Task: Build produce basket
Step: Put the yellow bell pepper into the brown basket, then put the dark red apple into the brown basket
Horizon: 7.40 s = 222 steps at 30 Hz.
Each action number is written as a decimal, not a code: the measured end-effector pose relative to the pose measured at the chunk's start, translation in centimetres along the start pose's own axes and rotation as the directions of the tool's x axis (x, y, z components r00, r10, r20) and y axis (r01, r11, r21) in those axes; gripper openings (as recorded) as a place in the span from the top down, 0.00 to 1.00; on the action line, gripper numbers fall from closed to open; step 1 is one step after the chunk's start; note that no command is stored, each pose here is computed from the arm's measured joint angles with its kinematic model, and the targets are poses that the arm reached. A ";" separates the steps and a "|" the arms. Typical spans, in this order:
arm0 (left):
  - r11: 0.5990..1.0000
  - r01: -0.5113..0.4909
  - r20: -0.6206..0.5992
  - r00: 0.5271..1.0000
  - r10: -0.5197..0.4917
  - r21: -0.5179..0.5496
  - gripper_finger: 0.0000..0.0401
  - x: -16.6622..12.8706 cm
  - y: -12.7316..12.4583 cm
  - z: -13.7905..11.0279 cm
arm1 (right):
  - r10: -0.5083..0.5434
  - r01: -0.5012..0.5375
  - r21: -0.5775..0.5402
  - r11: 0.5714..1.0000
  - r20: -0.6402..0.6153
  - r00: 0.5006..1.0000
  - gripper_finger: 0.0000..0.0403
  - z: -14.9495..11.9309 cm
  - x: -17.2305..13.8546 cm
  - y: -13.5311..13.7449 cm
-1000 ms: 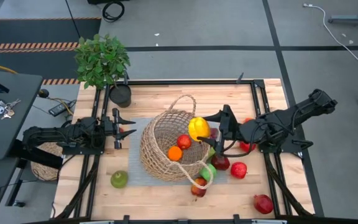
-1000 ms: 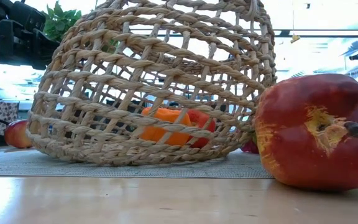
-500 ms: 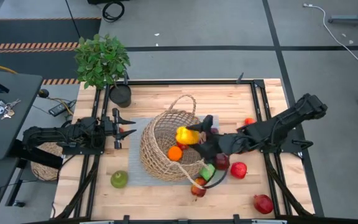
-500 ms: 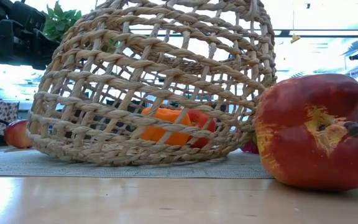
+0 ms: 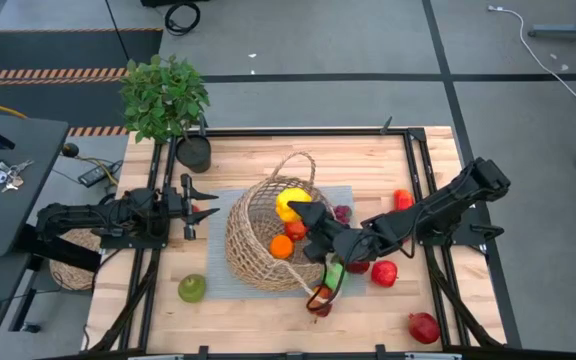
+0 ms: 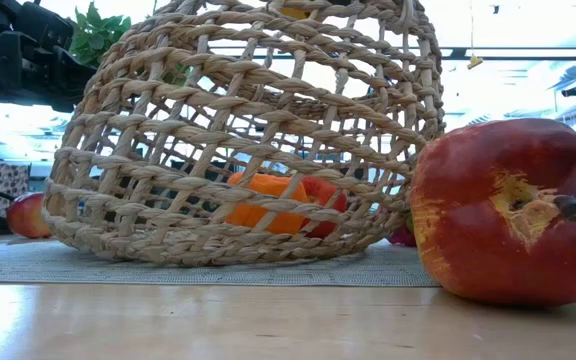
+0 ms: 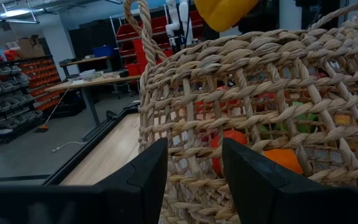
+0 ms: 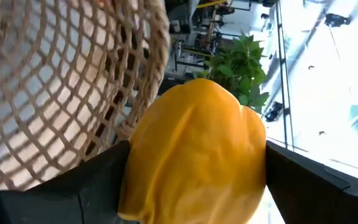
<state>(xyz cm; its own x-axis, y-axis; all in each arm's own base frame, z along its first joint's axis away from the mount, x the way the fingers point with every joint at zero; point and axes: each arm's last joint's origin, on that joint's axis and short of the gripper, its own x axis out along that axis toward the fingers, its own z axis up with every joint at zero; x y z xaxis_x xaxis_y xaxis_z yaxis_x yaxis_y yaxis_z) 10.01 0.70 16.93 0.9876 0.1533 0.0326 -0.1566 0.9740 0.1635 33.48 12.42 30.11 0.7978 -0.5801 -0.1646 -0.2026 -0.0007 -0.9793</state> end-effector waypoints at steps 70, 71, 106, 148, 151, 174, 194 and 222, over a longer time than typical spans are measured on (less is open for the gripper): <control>1.000 0.000 0.000 1.000 0.000 0.000 0.60 0.0 0.0 0.0 | 0.327 -0.180 0.876 -0.447 0.347 0.879 0.15 -3.9 5.2 2.1; 1.000 0.000 -0.001 1.000 0.000 0.000 0.60 0.0 0.0 0.0 | 0.338 -0.173 0.879 -0.445 0.343 0.876 0.15 -4.0 5.6 2.3; 1.000 -0.001 0.003 1.000 0.001 -0.001 0.60 0.0 0.0 0.0 | 0.484 -0.287 0.945 -0.155 0.326 0.812 0.03 -3.1 10.5 0.8; 1.000 -0.001 0.000 1.000 0.001 0.000 0.60 0.0 0.0 0.0 | 0.816 -0.235 0.972 -0.001 0.137 0.562 0.10 -11.3 -6.1 11.4; 1.000 0.000 0.000 1.000 0.000 0.000 0.60 0.0 0.0 0.0 | 0.820 -0.293 0.955 0.048 0.130 0.557 0.11 -11.3 -6.0 13.2; 1.000 0.000 0.000 1.000 0.000 0.000 0.60 0.0 0.0 0.0 | 0.800 -0.288 0.935 -0.205 0.329 0.501 0.14 -9.7 -6.3 9.2; 1.000 0.000 -0.001 1.000 0.000 0.000 0.60 0.0 0.0 0.0 | 0.492 -0.263 0.947 -0.184 0.321 0.810 0.14 -6.4 -12.2 12.6; 1.000 0.000 0.001 1.000 0.000 0.000 0.60 0.0 0.0 0.0 | 0.609 -0.200 0.974 -0.109 0.224 0.761 0.04 -4.8 -8.6 17.0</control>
<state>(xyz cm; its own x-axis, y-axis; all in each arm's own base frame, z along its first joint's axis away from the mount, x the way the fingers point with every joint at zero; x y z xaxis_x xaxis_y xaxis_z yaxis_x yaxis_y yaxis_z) 10.01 0.70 16.93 0.9876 0.1534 0.0335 -0.1568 0.9740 0.1635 20.41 13.50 15.47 0.6112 -0.2596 -0.7477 0.4159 0.9091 0.0243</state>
